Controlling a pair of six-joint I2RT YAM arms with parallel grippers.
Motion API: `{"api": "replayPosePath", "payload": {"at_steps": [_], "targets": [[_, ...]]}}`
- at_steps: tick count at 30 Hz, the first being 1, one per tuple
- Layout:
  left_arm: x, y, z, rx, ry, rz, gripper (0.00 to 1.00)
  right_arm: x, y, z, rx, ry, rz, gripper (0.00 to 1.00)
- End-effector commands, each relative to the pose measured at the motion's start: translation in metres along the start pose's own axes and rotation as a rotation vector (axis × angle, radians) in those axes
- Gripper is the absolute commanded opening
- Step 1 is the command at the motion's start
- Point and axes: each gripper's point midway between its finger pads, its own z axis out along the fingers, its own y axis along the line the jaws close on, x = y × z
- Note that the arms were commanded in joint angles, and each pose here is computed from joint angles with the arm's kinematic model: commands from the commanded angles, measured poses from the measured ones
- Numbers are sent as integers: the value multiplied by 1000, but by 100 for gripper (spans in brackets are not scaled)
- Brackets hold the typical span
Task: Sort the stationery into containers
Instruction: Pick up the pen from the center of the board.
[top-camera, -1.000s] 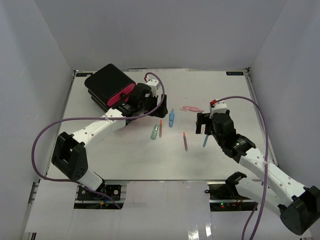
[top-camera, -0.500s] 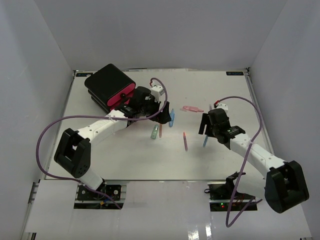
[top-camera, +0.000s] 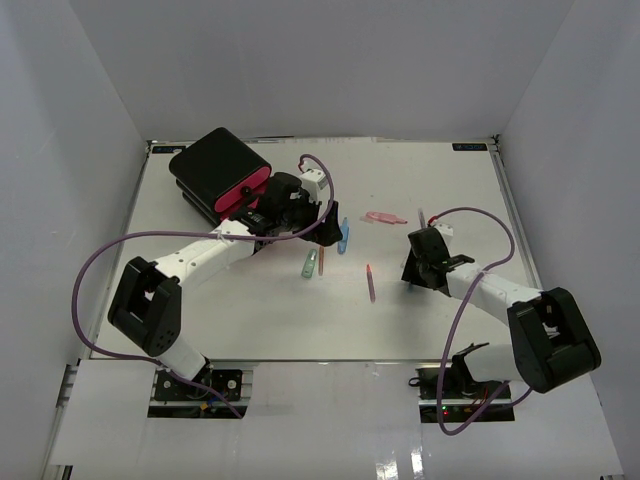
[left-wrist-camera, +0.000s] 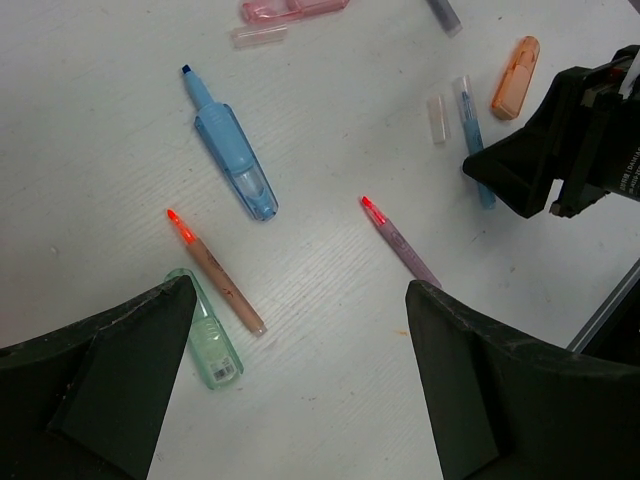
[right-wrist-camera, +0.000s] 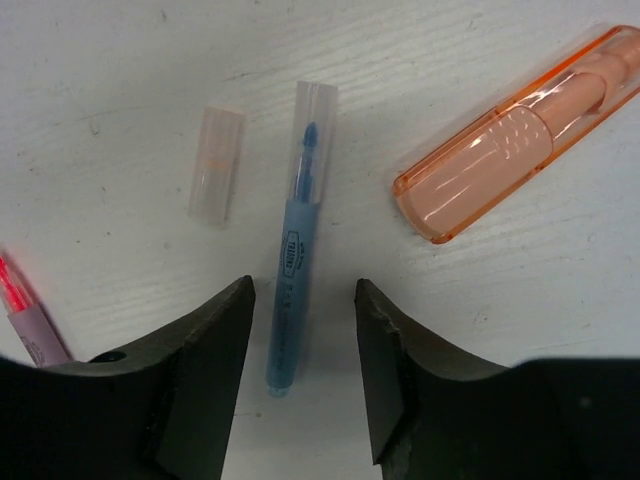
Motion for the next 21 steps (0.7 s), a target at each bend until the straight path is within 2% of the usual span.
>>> {"api": "replayPosePath", "payload": {"at_steps": [1,2,3,5,6,11,15,17,21], "targets": [[-14,-4,-10,4,-52,4,98,9,-8,10,32,2,61,49],[-13,-3,-10,3,-50,4,98,11,-10,10,39,2,61,46],[-13,-3,-9,4,-49,2,98,11,-11,10,44,-2,67,38],[-13,-5,-9,14,-48,-3,97,10,-15,8,55,-16,69,30],[-13,-6,-9,17,-48,-8,98,11,-16,8,58,-17,66,22],[-14,-19,-11,76,-44,-33,98,0,-14,-6,27,-58,59,8],[-21,-36,-12,149,-57,-133,98,-24,-4,-28,-42,-131,20,8],[-23,-50,-14,221,-49,-188,98,-43,8,-47,-122,-209,4,8],[-46,-80,-22,337,-103,-313,98,-65,48,-86,-375,-316,-82,8]]}}
